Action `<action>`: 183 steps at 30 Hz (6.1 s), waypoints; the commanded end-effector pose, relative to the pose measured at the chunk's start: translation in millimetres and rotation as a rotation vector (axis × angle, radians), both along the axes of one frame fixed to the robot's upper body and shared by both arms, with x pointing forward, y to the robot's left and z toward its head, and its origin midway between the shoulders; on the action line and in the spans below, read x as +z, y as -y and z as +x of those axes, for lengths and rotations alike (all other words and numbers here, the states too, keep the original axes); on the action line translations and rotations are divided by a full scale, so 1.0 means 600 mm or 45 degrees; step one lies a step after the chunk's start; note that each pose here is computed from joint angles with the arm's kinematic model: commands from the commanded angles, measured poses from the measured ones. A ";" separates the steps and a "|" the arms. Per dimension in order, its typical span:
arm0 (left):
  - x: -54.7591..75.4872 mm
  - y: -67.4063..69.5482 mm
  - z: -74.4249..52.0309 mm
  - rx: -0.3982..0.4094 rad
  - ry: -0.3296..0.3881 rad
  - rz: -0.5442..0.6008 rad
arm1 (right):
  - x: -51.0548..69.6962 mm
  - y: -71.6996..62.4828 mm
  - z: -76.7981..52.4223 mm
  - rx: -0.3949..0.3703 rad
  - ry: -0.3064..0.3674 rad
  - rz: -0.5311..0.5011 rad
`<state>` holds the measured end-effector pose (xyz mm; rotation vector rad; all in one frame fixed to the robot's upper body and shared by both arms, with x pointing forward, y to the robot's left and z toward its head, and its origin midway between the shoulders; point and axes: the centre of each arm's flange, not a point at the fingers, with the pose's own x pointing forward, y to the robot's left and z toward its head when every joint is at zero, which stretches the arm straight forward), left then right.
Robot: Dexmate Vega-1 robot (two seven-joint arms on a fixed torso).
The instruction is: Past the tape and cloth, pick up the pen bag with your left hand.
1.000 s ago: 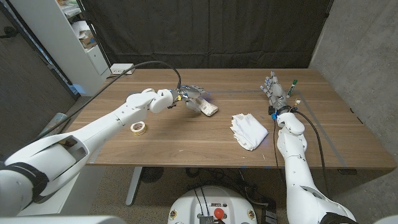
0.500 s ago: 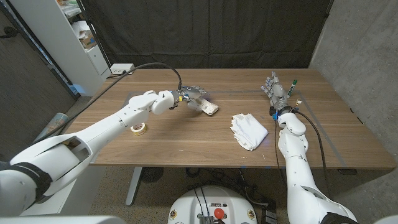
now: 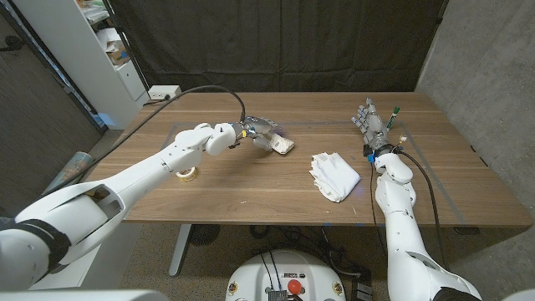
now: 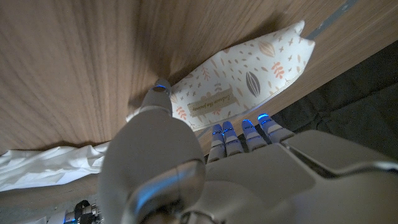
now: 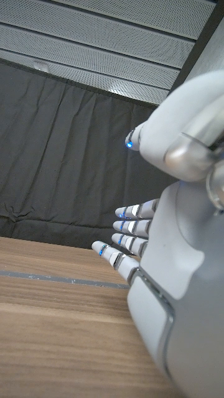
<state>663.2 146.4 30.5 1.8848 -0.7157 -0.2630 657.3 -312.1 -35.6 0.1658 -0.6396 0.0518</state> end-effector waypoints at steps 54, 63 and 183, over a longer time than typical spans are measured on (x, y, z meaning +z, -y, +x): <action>-0.023 0.006 0.020 -0.008 0.075 -0.164 | -0.006 0.012 0.009 0.017 -0.014 -0.002; -0.025 0.008 0.021 -0.018 0.092 -0.192 | -0.006 0.012 0.009 0.017 -0.013 0.000; 0.052 -0.010 -0.033 -0.039 0.299 -0.287 | 0.008 0.007 -0.002 0.010 0.028 0.002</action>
